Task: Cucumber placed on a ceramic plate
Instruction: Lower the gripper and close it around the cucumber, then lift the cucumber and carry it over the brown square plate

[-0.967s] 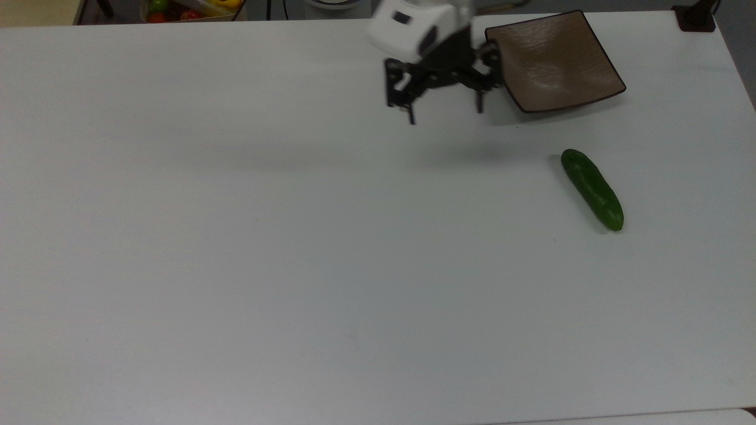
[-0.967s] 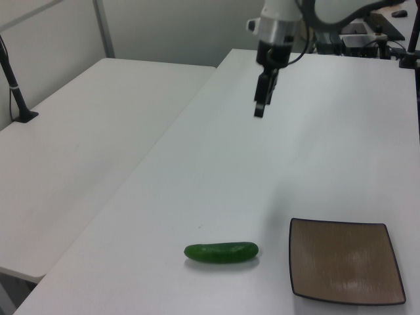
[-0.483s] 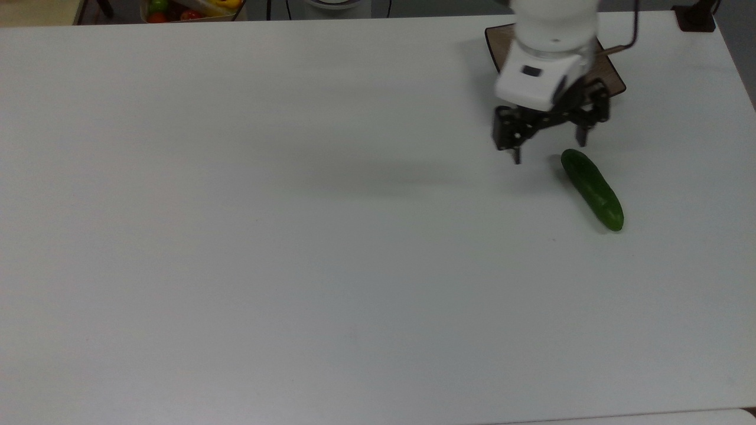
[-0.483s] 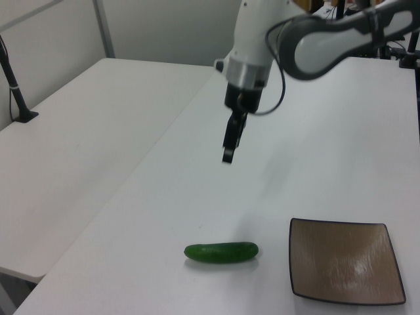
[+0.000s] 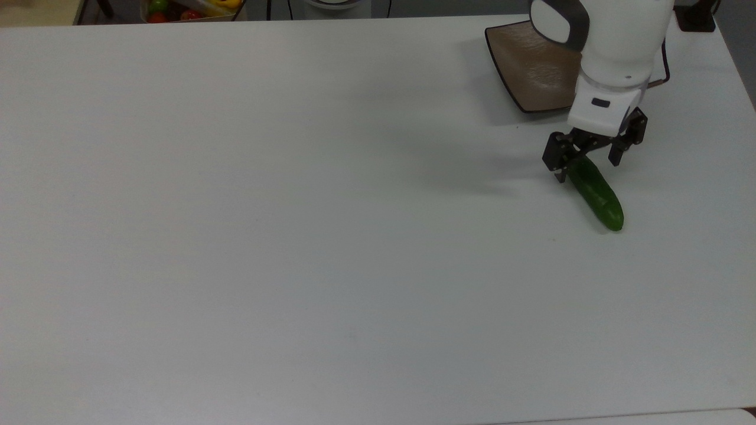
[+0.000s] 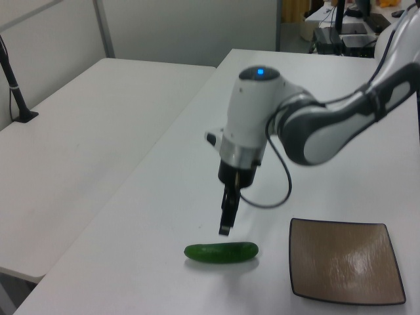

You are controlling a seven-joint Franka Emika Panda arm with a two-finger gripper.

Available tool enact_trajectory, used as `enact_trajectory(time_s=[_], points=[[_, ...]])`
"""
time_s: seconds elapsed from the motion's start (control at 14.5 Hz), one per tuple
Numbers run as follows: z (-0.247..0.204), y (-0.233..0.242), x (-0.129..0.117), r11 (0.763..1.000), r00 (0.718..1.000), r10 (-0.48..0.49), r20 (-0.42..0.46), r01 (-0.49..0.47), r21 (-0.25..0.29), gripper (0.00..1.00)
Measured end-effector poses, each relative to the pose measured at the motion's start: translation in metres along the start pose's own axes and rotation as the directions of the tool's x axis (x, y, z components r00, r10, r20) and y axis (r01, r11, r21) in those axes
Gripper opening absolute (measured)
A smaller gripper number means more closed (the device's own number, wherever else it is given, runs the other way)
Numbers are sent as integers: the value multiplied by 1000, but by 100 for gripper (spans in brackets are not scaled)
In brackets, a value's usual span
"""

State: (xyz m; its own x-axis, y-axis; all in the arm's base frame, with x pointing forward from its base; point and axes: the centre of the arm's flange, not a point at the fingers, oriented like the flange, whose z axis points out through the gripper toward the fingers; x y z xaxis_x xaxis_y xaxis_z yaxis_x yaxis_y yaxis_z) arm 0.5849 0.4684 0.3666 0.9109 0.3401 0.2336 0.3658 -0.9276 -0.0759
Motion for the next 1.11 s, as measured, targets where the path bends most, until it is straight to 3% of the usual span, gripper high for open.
enact_trajectory(time_s=[0.41, 0.62, 0.69, 0.9, 1.11], points=[[52, -37, -24, 996, 998, -60, 32, 62, -56, 99], [51, -44, -26, 994, 997, -74, 21, 75, -74, 52], [50, -43, -24, 995, 997, -70, 18, 71, -73, 44], [36, -26, -12, 996, 999, -45, -7, 44, -73, 44], [-32, -16, -10, 997, 997, -35, -69, 30, -67, 44]])
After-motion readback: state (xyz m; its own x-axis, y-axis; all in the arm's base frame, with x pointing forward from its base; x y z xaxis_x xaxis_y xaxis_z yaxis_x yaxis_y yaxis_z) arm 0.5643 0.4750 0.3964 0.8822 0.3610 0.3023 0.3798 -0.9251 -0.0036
